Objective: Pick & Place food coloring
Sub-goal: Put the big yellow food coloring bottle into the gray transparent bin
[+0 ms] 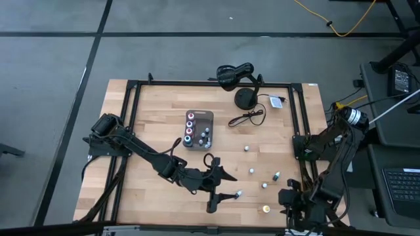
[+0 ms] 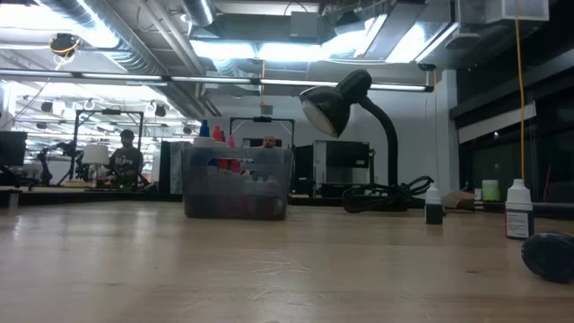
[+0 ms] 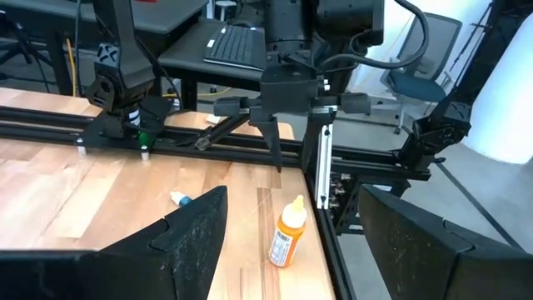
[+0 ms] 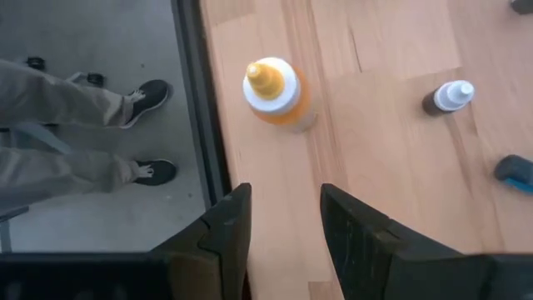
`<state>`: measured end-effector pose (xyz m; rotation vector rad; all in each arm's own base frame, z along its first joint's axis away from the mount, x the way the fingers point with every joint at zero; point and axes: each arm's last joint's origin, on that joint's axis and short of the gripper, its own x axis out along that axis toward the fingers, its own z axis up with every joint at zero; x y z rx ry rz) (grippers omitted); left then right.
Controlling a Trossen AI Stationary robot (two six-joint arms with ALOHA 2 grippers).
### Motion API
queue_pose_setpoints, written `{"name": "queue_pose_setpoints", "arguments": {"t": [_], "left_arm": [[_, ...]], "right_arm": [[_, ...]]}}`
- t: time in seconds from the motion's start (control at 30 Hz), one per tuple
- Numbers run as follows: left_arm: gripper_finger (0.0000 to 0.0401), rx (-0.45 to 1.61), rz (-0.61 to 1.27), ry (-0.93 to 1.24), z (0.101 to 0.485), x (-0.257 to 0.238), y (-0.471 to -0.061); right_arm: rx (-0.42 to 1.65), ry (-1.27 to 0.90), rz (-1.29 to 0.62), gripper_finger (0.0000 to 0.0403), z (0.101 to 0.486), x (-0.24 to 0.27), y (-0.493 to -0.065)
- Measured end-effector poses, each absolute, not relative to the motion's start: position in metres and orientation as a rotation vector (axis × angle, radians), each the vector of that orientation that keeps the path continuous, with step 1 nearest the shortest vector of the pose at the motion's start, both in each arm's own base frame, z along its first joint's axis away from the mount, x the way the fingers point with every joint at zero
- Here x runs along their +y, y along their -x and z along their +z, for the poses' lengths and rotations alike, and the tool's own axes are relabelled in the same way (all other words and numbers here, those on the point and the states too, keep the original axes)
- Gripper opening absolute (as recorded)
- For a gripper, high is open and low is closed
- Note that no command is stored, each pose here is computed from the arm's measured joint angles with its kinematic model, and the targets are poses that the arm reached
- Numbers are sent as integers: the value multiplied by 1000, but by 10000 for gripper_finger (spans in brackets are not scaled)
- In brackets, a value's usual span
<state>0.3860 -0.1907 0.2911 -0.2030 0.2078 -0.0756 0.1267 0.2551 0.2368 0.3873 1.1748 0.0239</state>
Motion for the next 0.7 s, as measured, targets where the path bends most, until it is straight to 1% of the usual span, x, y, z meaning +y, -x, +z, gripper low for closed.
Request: {"name": "queue_pose_setpoints", "arguments": {"t": [0.13, 0.3, 0.47, 0.57, 0.63, 0.7], "left_arm": [[264, 209, -82, 204, 291, -190, -386], [264, 210, -85, 213, 291, -191, -386], [264, 212, -90, 224, 291, -191, -386], [264, 212, -90, 223, 291, -191, -386], [264, 212, -90, 224, 291, -191, -386], [264, 212, -90, 223, 291, -191, -386]], "right_arm": [[1165, -385, -6, 147, 236, 254, -125], [1206, -374, -7, 147, 235, 253, -123], [1275, -380, 23, 147, 235, 253, -123], [1367, -397, 36, 148, 234, 250, -127], [1415, -415, 39, 155, 234, 247, -131], [1426, -433, 32, 172, 234, 245, -135]]}}
